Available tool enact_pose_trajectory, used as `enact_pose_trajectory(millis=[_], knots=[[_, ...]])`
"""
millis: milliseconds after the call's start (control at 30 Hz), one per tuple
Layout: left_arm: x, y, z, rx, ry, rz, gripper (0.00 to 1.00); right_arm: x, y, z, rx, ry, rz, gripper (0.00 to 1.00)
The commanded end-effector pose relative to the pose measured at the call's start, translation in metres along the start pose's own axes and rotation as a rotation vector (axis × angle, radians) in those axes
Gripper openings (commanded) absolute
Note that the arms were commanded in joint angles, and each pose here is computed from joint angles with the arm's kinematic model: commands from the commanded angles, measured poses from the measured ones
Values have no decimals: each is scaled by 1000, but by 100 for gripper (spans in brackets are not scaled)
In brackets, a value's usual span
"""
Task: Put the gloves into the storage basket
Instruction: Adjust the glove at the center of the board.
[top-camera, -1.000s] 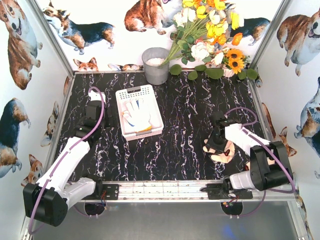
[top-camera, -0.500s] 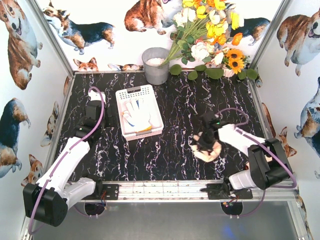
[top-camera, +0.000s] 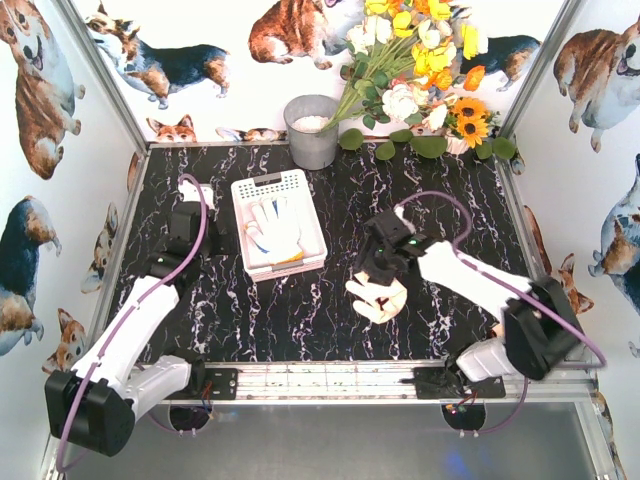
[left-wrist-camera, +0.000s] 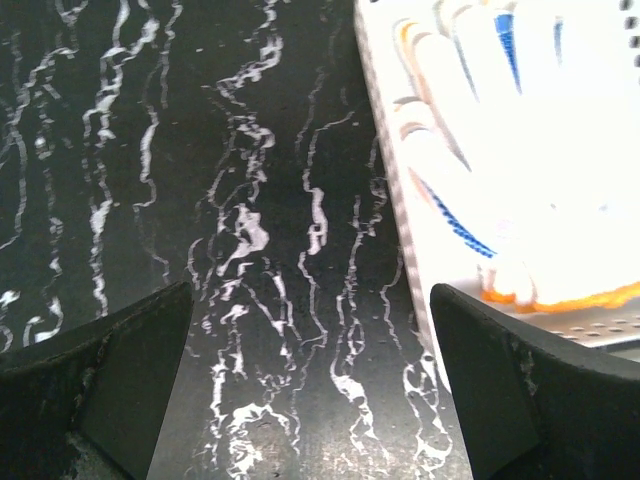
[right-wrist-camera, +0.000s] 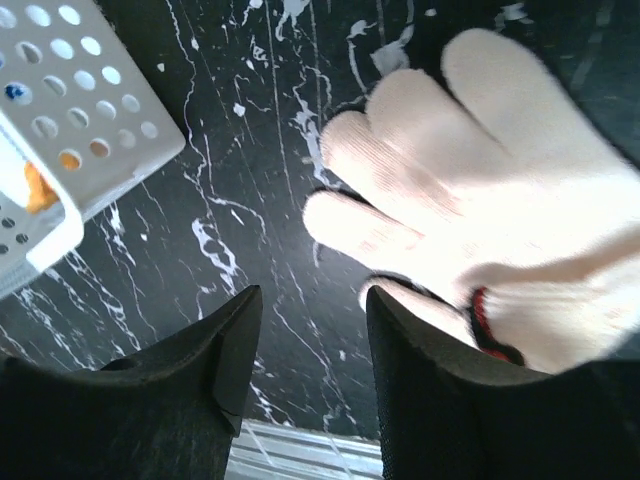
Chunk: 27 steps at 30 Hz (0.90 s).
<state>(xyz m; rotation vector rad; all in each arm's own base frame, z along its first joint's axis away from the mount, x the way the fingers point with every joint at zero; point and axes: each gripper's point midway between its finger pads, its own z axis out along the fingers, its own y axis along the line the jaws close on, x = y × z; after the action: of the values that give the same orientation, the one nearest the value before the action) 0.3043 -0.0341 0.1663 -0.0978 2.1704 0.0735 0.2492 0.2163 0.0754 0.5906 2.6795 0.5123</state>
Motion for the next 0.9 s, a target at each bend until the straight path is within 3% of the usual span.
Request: enact_pose_trajectory(millis=[0, 133, 267, 433, 533, 867], knots=[[-3, -29, -7, 163, -32, -17, 97, -25, -26, -47, 48, -123, -88, 50], [3, -84, -25, 358, -21, -83, 91, -31, -75, -75, 129, -175, -137, 52], [15, -156, -51, 519, -1, -126, 90, -28, -103, -100, 193, -210, -222, 60], [28, -246, -79, 708, 62, -171, 87, -10, -95, -98, 115, -133, -237, 73], [39, -288, -89, 766, 99, -150, 83, -5, -86, -90, 82, -100, -235, 74], [98, -349, -78, 805, 271, -169, 60, 14, -62, -52, 58, 54, -259, 71]])
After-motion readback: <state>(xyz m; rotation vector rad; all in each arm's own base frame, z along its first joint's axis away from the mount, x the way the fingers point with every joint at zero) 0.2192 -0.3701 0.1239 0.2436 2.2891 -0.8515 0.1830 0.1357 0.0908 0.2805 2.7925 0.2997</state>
